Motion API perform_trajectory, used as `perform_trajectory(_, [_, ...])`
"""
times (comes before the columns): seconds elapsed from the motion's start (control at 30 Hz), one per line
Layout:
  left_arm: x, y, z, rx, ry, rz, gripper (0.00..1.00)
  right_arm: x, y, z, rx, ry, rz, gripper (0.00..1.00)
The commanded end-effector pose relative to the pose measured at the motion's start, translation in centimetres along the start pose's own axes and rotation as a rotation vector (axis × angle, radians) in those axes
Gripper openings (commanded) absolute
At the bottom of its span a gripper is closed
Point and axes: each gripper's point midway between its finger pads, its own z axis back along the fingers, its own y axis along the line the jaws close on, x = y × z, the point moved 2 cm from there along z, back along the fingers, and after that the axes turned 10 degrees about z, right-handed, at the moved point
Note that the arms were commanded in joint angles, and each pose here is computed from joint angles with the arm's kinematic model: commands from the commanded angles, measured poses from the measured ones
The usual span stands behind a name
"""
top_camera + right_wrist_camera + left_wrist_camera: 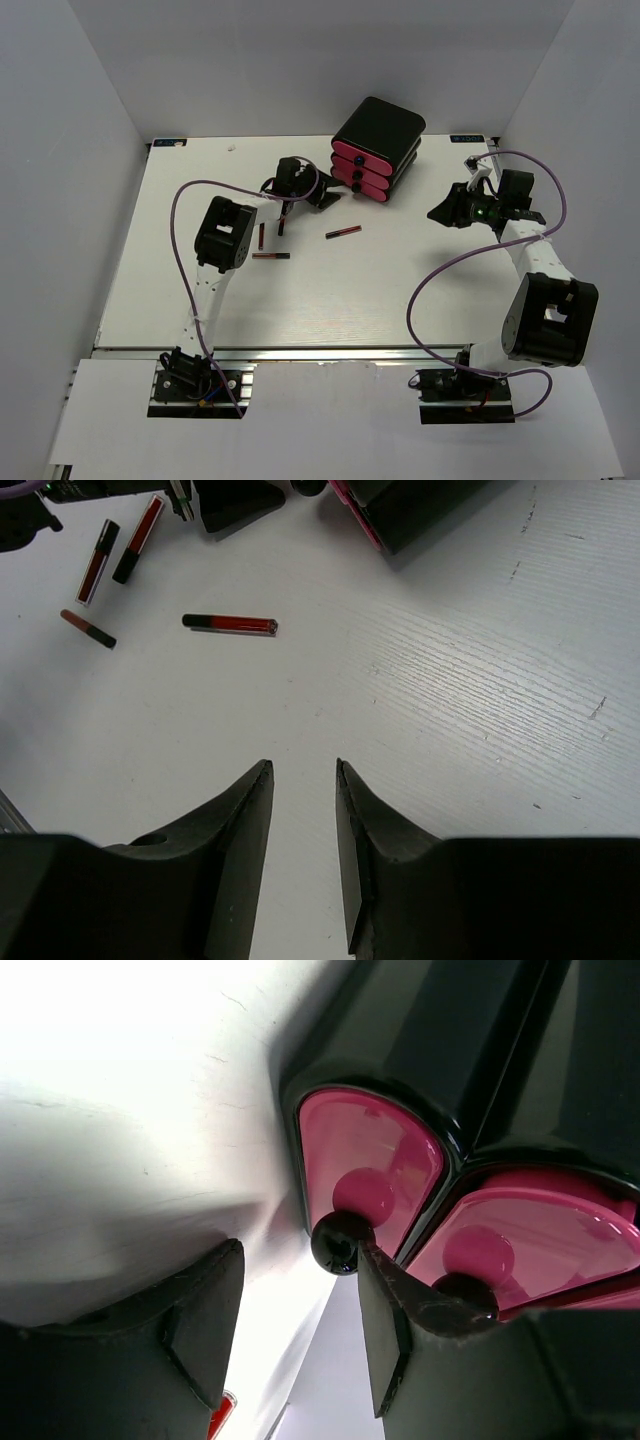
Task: Organize the makeup
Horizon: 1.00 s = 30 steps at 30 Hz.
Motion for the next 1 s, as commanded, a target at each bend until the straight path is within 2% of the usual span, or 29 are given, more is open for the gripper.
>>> perform_trajectory(0.0, [-1.0, -1.4, 0.9, -0.007, 0.005, -0.014, 0.6, 1.5, -0.2, 0.1, -0.004, -0.034, 0.049, 0.37])
perform_trajectory(0.13, [-1.4, -1.5, 0.9, -0.01, 0.017, -0.017, 0.51, 1.4, -0.2, 0.1, -0.002, -0.033, 0.048, 0.37])
perform_trajectory(0.23, [-1.8, -1.9, 0.9, -0.02, 0.024, -0.02, 0.49, 1.3, -0.2, 0.0, -0.002, -0.031, 0.048, 0.37])
perform_trajectory(0.57, [-4.0, -3.5, -0.5, -0.055, 0.022, -0.026, 0.62, 1.3, -0.2, 0.0, -0.002, -0.034, 0.048, 0.38])
perform_trajectory(0.97, [-3.4, -3.3, -1.7, -0.049, -0.048, 0.024, 0.6, 1.1, -0.3, 0.0, -0.003, -0.031, 0.049, 0.38])
